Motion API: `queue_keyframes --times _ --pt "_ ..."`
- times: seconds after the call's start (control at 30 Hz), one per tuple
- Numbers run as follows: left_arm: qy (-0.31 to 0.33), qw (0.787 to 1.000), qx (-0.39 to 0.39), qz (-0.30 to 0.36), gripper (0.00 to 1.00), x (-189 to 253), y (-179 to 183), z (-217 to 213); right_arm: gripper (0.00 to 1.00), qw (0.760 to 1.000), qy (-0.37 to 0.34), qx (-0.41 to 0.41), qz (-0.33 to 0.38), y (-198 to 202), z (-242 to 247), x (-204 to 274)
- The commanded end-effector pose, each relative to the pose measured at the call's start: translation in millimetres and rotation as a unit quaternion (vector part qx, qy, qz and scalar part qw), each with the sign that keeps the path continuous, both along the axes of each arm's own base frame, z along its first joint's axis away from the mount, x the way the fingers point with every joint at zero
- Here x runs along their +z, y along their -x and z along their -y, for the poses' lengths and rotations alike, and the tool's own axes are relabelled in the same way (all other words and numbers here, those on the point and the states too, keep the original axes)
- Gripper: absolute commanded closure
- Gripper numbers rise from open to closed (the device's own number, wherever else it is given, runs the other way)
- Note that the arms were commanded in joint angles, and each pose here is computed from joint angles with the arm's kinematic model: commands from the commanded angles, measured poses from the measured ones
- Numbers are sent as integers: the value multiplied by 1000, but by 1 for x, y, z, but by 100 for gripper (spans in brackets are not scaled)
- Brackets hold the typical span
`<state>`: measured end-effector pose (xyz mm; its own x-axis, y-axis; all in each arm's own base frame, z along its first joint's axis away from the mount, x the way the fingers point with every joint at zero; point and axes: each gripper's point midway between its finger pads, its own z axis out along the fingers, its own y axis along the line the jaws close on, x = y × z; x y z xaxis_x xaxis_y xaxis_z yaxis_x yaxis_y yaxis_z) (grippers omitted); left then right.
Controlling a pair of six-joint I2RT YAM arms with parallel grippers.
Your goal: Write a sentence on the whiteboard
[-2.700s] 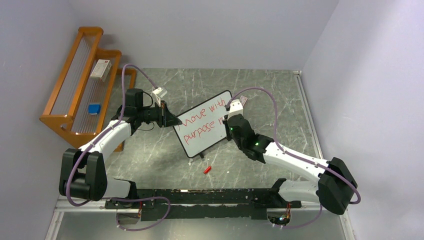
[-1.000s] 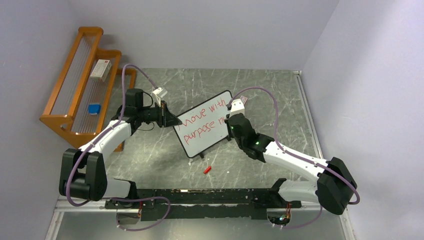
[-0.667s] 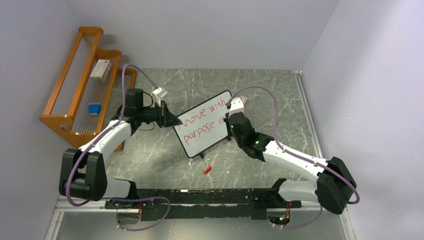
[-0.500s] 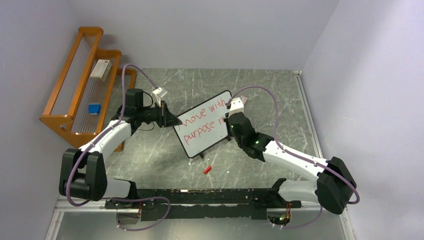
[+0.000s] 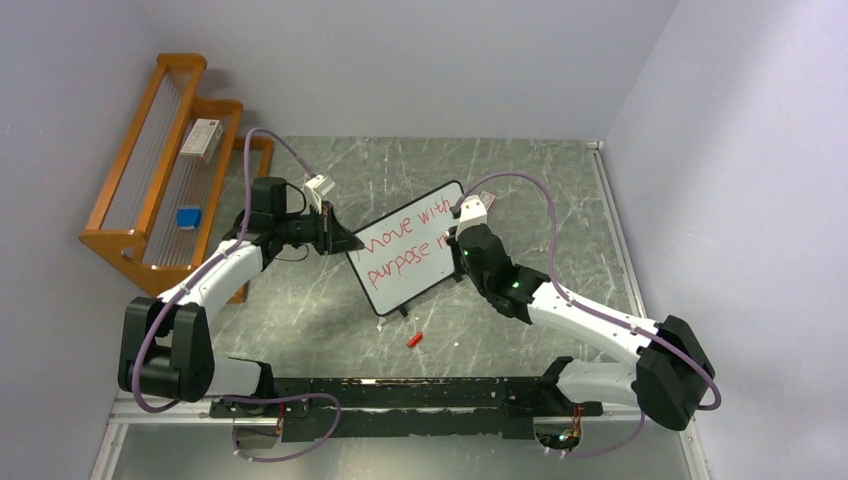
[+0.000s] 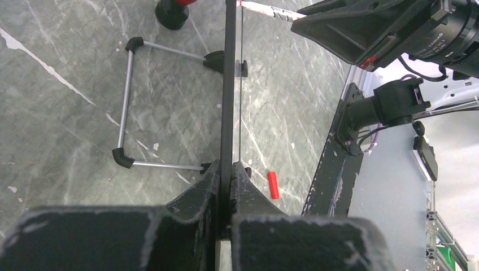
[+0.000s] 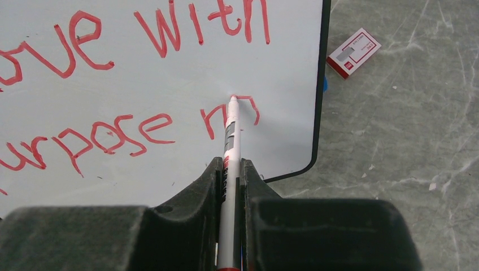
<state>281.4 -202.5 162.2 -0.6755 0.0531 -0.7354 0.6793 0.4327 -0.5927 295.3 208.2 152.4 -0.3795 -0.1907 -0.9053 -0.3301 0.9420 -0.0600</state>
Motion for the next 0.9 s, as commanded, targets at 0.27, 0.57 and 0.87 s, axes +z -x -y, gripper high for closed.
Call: queue_keyframes --times 0.27,0.57,0.87 --pt "-64 996 19 -58 95 -46 10 -7 100 999 8 -7 -30 13 12 -20" --pt "-65 996 19 -57 95 -46 10 -7 100 999 15 -13 -33 14 16 -24" --pt "-65 996 19 -57 95 -46 11 -7 100 999 23 -30 -29 12 23 -26"
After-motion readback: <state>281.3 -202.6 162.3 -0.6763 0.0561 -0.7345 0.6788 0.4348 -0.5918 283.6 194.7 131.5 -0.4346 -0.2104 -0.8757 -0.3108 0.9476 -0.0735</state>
